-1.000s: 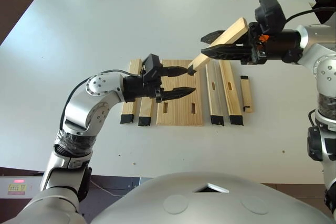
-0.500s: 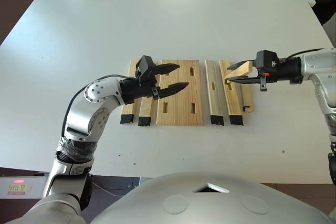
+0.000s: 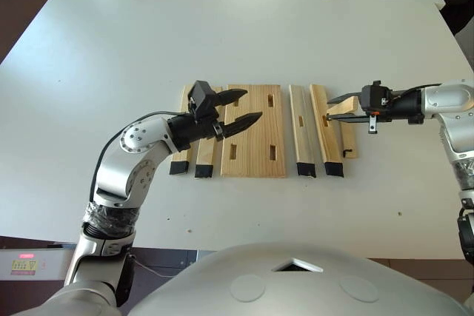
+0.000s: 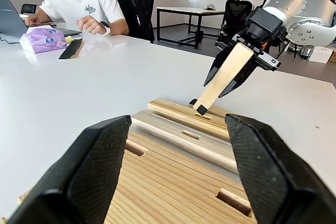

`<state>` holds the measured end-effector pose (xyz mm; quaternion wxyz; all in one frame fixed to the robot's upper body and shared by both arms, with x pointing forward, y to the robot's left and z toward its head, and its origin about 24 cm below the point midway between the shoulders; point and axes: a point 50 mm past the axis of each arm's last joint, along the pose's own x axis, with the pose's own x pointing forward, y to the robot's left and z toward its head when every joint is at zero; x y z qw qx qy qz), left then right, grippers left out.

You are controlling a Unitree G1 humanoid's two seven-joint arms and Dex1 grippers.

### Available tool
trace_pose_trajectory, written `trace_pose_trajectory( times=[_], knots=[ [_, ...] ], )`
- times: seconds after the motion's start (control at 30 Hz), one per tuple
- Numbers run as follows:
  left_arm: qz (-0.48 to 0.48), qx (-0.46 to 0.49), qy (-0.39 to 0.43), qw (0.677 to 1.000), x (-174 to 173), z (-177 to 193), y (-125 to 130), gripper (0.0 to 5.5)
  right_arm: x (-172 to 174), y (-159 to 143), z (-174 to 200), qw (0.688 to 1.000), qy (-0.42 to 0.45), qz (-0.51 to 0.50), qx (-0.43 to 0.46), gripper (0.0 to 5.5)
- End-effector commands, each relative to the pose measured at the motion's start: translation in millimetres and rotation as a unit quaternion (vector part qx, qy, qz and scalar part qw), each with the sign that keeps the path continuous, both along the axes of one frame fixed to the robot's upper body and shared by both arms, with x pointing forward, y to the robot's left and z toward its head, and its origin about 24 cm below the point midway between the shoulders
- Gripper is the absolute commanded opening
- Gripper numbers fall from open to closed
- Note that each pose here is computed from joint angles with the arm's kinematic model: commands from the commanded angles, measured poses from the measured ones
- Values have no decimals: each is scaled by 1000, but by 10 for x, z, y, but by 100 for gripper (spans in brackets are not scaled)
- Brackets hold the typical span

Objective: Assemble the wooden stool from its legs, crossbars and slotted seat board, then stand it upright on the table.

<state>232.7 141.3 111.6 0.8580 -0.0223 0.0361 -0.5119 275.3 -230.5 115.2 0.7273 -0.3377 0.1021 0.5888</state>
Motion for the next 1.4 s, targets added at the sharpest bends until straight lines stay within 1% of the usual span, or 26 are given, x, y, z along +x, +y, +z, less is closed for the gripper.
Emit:
trace_pose_trajectory(
  times=[0.03, 0.5, 0.63, 0.87, 1.17, 1.4],
  knots=[
    [2, 5, -6, 1000, -9, 16, 19, 333, -33, 25, -16, 1000, 2, 9, 6, 131],
    [0, 4, -8, 1000, -2, 43, 7, 333, -82, 10, 13, 1000, 8, 15, 7, 131],
    [-1, 3, -7, 1000, -7, 39, -3, 333, -100, -18, -31, 1000, 19, 15, 3, 131],
    [-4, 1, -7, 1000, -17, 41, -18, 333, -188, -71, -163, 998, 57, 17, -10, 131],
    [-9, 0, -3, 1000, -42, 38, -44, 333, -223, -57, -199, 994, 111, 23, -2, 131],
    [-10, -1, -3, 1000, -38, 50, -62, 333, -63, 11, -188, 988, 151, 7, 7, 131]
  ],
)
